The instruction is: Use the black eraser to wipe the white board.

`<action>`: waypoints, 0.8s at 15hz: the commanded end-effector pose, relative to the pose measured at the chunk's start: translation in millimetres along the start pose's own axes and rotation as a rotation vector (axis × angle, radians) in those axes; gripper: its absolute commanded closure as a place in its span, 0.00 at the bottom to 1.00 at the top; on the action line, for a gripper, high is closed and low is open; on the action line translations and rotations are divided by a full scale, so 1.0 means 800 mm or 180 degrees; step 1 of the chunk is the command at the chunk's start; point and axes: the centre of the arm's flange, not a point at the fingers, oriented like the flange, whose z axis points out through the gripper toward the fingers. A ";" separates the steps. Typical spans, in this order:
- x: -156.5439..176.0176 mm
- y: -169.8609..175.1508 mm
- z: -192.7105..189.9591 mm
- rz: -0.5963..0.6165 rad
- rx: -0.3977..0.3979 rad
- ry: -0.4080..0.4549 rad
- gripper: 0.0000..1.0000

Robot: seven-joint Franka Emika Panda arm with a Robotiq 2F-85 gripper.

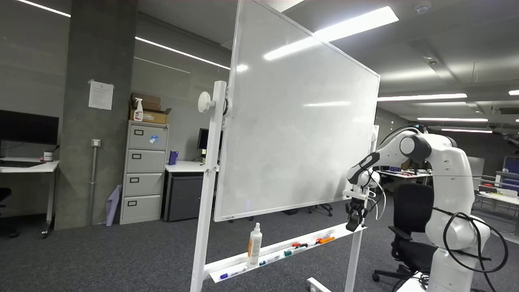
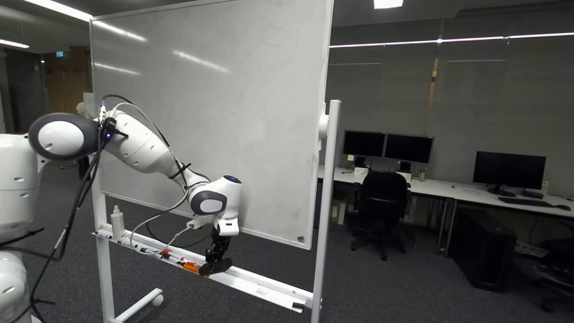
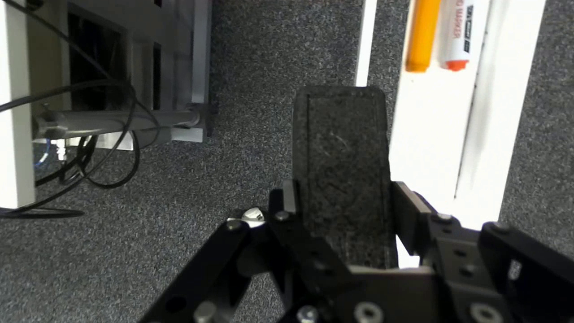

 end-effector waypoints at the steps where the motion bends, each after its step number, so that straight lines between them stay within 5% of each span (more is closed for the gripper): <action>1: 0.033 -0.030 0.008 0.0074 0.0157 -0.0062 0.70; 2: 0.032 -0.030 0.006 0.0042 0.0123 -0.0079 0.70; 3: 0.017 -0.020 0.016 0.0091 0.0062 -0.0023 0.45; 7: 0.023 -0.027 0.016 0.0087 0.0072 -0.0007 0.45; 8: 0.021 -0.030 0.019 0.0116 0.0156 -0.0017 0.70; 12: 0.021 -0.038 0.035 0.0163 0.0298 -0.0084 0.70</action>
